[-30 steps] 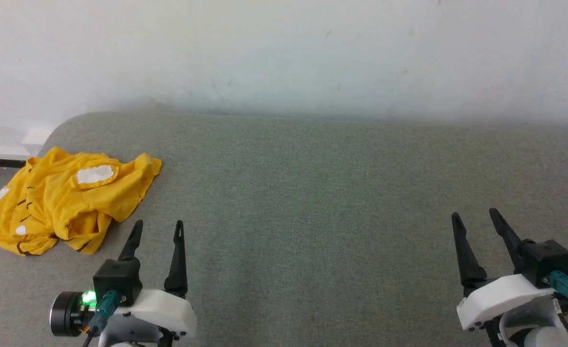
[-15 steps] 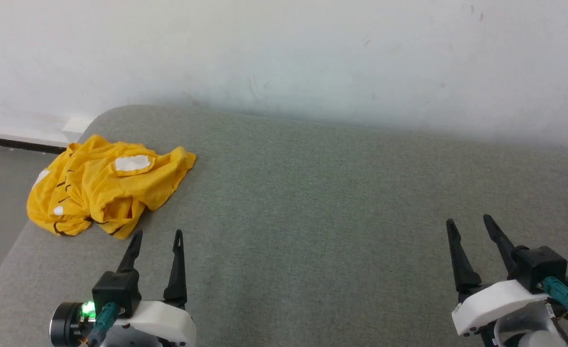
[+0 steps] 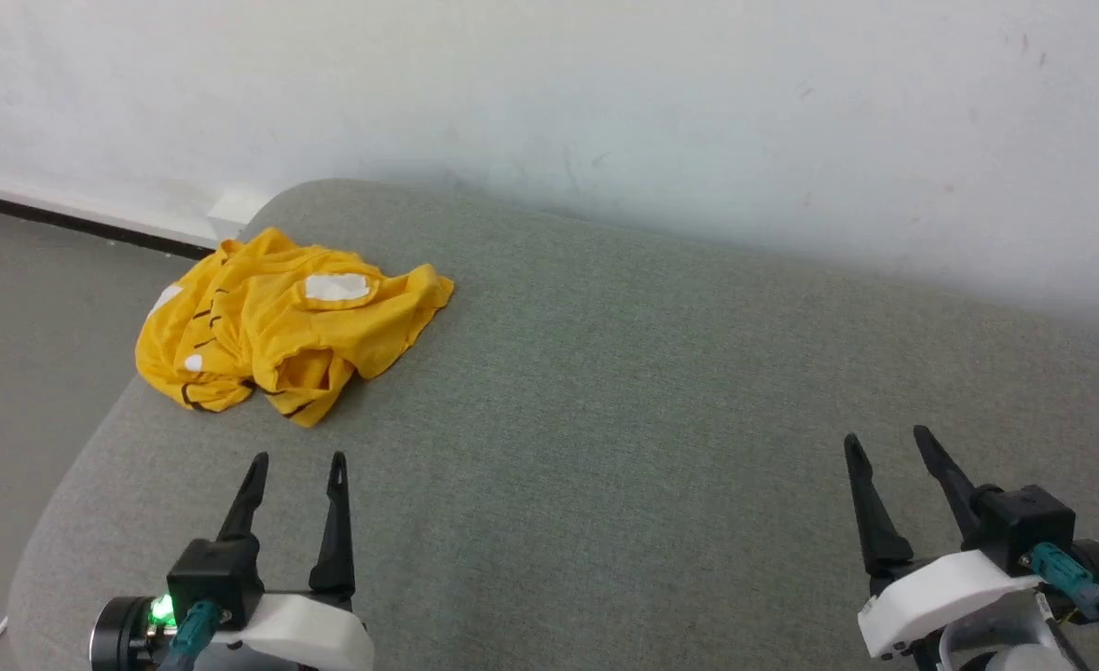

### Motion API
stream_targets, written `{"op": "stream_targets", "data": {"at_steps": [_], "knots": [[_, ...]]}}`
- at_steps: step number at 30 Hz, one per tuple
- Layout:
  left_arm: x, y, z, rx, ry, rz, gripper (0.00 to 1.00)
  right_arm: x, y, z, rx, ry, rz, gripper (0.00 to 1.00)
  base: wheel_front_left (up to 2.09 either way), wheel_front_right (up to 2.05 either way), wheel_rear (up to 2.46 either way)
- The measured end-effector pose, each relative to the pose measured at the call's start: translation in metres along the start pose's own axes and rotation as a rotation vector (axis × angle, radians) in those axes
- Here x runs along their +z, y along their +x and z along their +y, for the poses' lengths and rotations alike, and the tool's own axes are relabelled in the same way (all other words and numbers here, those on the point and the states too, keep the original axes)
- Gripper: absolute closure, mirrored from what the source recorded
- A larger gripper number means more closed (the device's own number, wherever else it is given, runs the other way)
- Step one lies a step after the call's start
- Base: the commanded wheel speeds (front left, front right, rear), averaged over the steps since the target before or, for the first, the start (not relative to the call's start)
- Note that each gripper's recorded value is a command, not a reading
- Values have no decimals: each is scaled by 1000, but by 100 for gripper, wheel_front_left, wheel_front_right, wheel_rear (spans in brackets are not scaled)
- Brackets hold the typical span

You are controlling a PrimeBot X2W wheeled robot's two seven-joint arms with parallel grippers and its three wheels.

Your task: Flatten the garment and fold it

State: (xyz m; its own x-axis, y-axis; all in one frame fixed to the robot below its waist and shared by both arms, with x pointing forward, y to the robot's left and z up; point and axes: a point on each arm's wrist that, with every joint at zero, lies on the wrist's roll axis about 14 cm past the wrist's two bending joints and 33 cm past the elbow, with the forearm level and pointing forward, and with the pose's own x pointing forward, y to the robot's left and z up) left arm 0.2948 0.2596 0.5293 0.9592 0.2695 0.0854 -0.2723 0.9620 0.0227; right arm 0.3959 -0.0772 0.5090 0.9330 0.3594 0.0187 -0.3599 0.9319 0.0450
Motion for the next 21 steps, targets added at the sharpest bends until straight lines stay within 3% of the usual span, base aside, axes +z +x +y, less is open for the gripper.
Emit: {"op": "stream_targets", "data": {"at_steps": [21], "knots": [[1,-43,59,197,2,-21,0,-9,28,72,216,41,7,0,0,0,0]]}}
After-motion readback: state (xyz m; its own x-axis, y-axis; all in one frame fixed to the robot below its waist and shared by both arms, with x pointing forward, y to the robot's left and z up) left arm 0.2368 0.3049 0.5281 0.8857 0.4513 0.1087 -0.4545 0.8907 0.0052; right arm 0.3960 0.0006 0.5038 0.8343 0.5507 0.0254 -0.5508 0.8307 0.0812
